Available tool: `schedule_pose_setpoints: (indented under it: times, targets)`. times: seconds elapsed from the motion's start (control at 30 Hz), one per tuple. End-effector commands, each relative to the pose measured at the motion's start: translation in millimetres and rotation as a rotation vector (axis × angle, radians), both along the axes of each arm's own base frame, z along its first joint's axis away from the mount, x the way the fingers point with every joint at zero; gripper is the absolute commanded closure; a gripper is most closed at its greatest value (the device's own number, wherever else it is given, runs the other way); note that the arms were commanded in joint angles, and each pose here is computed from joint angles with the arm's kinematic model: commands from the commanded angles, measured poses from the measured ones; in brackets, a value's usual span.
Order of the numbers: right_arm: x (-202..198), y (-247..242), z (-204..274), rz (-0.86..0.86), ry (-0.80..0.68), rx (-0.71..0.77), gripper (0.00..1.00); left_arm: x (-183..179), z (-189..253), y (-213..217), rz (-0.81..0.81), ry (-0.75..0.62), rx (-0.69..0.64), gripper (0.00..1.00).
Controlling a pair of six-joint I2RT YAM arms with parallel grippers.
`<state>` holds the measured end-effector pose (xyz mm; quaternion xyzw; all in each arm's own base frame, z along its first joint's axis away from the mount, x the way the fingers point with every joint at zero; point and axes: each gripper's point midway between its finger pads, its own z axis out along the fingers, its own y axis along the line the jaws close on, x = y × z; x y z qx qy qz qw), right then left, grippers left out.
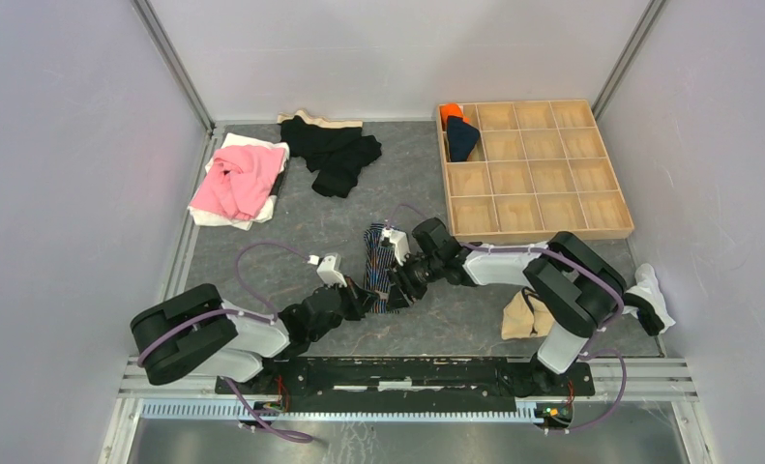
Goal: Roll the underwear
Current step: Roll the underwear to the center of the board.
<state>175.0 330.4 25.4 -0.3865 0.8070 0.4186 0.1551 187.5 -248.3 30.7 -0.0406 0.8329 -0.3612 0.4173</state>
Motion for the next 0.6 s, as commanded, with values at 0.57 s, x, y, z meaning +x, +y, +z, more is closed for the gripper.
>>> schedule_pose_setpoints:
  times: [0.57]
  targets:
    - [53, -60, 42, -0.193, -0.559, -0.104, 0.37, -14, -52, 29, 0.021, 0.096, 0.174, 0.98]
